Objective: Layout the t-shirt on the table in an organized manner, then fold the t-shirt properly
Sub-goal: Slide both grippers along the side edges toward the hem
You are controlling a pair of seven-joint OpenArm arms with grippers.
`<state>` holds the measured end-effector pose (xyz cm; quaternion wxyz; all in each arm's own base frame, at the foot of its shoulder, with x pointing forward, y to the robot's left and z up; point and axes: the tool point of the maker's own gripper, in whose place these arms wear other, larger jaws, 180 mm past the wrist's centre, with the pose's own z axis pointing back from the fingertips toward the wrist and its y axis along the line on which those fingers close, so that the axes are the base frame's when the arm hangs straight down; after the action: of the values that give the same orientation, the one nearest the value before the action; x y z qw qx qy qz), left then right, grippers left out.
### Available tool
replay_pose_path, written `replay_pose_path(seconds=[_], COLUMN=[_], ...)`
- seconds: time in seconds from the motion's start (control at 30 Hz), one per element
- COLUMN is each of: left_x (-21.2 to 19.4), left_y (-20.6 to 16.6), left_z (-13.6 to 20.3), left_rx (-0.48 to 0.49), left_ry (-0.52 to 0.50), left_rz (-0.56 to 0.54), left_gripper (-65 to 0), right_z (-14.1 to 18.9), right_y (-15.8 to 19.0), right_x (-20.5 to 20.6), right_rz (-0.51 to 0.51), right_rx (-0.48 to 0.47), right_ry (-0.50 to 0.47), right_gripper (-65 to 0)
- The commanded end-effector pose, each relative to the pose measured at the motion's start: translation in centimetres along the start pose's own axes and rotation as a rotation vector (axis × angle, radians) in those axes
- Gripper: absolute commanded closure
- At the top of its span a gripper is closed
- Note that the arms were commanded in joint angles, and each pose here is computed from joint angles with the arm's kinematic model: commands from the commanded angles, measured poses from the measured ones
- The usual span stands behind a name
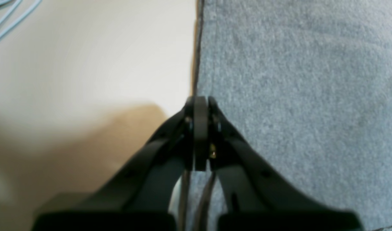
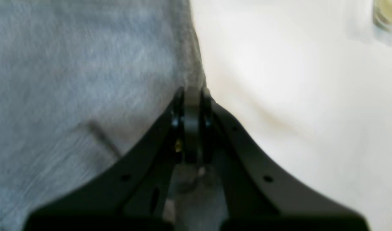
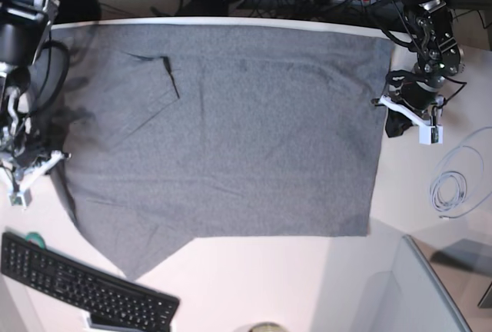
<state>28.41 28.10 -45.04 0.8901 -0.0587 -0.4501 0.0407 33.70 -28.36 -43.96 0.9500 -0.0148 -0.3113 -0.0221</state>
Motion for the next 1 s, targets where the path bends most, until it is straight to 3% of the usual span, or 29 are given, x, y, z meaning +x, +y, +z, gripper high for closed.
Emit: replay_pose_path(seconds=[0.0, 0.3, 0.4, 0.53, 0.67, 0.83, 0.97], left_x=[1.8, 1.7, 1.7, 1.7, 1.7, 1.7, 1.4], left_y=[0.2, 0.3, 0.3, 0.3, 0.3, 0.3, 0.4], left_z=[0.1, 0.1, 0.1, 0.1, 0.1, 0.1, 0.2], left_rx=[-0.005, -0.004, -0.004, -0.004, -0.004, -0.004, -0.002], left_ry=[-0.052, -0.051, -0.051, -0.051, -0.051, -0.051, -0.046], left_rz=[-0.011, -0.009, -0.009, -0.009, -0.009, -0.009, -0.008], left_gripper=[0.0, 0.0, 0.0, 0.0, 0.0, 0.0, 0.0], right_z=[0.8, 2.3, 2.5, 3.6, 2.7, -1.2, -4.3], right_y=[0.0, 2.7, 2.7, 2.8, 2.8, 1.9, 2.0], right_x=[1.3, -2.9, -3.1, 0.1, 4.3, 7.5, 8.1], right_rz=[0.013, 0.027, 0.032, 0.059, 0.039, -0.038, -0.037], right_rx=[-0.007, 0.019, 0.015, 0.002, 0.012, 0.048, 0.047], right_ry=[-0.037, 0.071, 0.092, 0.017, -0.032, 0.028, 0.051], right_gripper=[0.0, -1.4, -13.2, -29.0, -29.3, -29.3, -29.3])
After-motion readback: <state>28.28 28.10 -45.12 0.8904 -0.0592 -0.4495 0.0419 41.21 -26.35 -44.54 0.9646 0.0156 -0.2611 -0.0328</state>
